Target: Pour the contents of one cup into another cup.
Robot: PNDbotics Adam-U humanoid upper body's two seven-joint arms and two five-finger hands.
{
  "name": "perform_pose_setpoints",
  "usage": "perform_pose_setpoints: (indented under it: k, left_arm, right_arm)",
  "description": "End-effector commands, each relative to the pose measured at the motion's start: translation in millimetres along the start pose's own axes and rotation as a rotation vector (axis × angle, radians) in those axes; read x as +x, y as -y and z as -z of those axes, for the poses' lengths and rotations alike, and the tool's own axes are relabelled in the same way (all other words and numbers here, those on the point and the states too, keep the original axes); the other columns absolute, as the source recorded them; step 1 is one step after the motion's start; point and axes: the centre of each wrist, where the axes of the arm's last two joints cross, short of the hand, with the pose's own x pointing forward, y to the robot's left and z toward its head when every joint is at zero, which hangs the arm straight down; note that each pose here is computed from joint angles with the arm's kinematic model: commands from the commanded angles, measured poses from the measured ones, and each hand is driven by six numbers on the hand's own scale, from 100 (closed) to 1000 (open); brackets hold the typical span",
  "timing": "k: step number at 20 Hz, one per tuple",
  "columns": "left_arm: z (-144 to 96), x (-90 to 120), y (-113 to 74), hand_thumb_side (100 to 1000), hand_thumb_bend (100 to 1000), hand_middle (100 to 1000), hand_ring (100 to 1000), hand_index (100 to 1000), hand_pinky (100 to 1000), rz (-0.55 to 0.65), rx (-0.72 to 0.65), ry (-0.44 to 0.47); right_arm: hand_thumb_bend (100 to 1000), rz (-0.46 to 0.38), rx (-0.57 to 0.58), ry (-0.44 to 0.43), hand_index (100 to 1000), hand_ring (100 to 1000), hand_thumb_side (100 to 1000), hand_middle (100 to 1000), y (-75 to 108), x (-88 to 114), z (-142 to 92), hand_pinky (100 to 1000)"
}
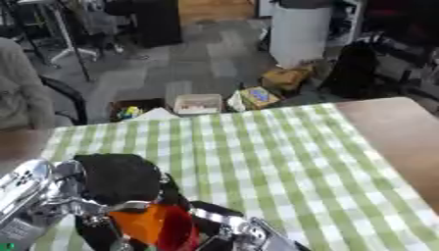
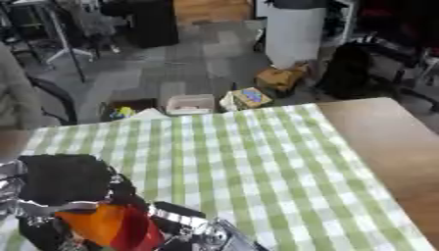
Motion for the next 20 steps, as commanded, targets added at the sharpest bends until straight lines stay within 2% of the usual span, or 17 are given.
perform_pose_setpoints:
  k: [1,4,12,16,20]
  left_arm:
    - [-5,-2,-5.2,100,297,567,320,883,285,0.101,-0.103,0.061]
    - [-9,-3,-8.8,100,298,568,319,883,284,0.102,-0.08,0.045]
    - [-40,-1,-33.5,100,306,570,319,885,282,0.127,0.035,-0.027]
    - [-47,-1,-36.6,100,300,570,319,885,279,0.109,0.061,-0.048]
    - [-44,1,-35.8,100,297,570,319,884,281,0.103,0.048,-0.037]
  right_arm:
    - [100,-0.012,-0.003,0.022,840,596,100,280,6.0,7,4,439]
    - [100,-0.011,-0.004,0.022,840,596,100,280,6.0,7,4,439]
    - [100,-0.008,-0.009,0.02,840,597,100,280,5.7,6,3,438]
    - [100,-0.007,-0.01,0.019,839,597,100,280,5.4,6,3,438]
    - [100,-0.006,-0.009,0.02,839,597,100,279,5.0,6,3,438]
